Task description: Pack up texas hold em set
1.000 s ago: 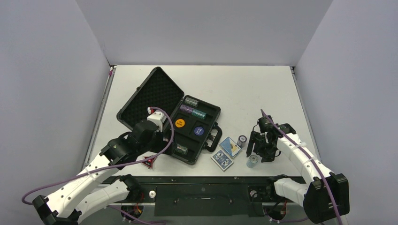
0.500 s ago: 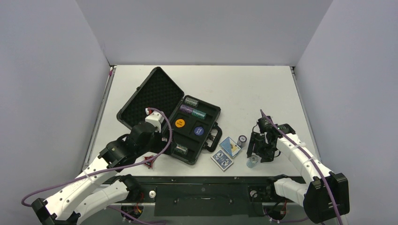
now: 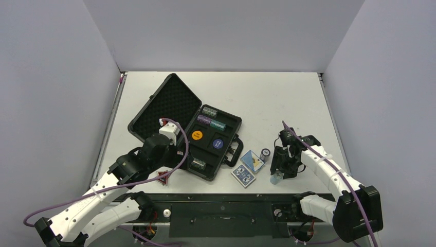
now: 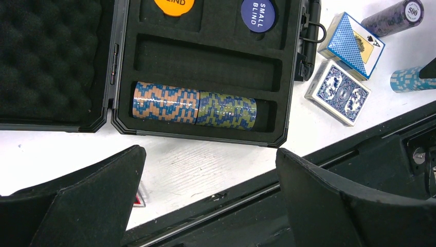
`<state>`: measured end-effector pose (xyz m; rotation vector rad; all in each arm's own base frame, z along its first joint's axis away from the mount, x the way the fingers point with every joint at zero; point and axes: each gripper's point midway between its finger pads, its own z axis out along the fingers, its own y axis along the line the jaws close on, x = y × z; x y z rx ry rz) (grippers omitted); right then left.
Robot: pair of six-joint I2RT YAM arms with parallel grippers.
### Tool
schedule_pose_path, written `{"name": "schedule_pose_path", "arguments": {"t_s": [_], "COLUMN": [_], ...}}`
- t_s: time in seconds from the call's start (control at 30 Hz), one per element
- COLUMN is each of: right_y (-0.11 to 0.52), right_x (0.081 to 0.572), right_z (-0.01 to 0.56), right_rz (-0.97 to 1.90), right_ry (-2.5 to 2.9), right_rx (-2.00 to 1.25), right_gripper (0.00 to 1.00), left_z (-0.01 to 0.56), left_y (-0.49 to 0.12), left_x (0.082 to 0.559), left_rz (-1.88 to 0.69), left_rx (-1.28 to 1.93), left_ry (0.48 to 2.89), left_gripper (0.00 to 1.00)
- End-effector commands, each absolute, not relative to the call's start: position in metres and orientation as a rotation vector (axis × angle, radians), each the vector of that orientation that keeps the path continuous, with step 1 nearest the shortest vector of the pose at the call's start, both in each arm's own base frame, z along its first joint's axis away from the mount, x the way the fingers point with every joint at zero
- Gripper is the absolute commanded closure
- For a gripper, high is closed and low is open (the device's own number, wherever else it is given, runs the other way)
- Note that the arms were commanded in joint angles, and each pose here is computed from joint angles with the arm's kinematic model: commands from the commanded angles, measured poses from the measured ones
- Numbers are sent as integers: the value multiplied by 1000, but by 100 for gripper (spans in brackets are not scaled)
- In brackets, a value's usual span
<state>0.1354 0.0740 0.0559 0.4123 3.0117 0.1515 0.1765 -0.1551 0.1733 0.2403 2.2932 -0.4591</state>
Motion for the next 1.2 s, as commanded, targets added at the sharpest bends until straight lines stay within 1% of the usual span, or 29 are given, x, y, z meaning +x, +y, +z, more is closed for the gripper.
{"name": "schedule_pose_path", "arguments": {"t_s": [0.0,0.07,0.2,0.3,0.4,0.47,0.63,0.7,0.77,0.97,1.17], "right_y": [75,76,77,78,78,78,77,79,81,83,95], "right_x": [137,136,136,134,135,136,139,140,142,148,152], "right_z": [56,56,56,56,58,62,75,80,87,117,155], "right_rz": [143,142,144,140,142,143,140,151,168,200,319], "right_ry": [2990,2994,2992,2995,2990,2983,2966,2962,2954,2909,2864], "right_rx": [406,402,397,396,397,396,404,402,400,376,341], "right_gripper": [51,52,58,66,79,85,93,98,100,100,100], "left_z": [187,187,186,186,186,186,185,184,184,185,183], "left_y": [-160,-160,-160,-161,-161,-161,-161,-161,-161,-162,-164], "left_x": [184,184,184,184,184,184,184,184,184,182,182], "left_rz": [-488,-488,-488,-490,-493,-494,-486,-484,-485,-499,-509], "left_rx": [242,242,241,241,243,243,238,239,239,246,258], "left_ry": [2222,2222,2226,2226,2226,2225,2230,2233,2233,2234,2235], "left_gripper": [2,2,2,1,1,1,1,1,1,1,1]}}
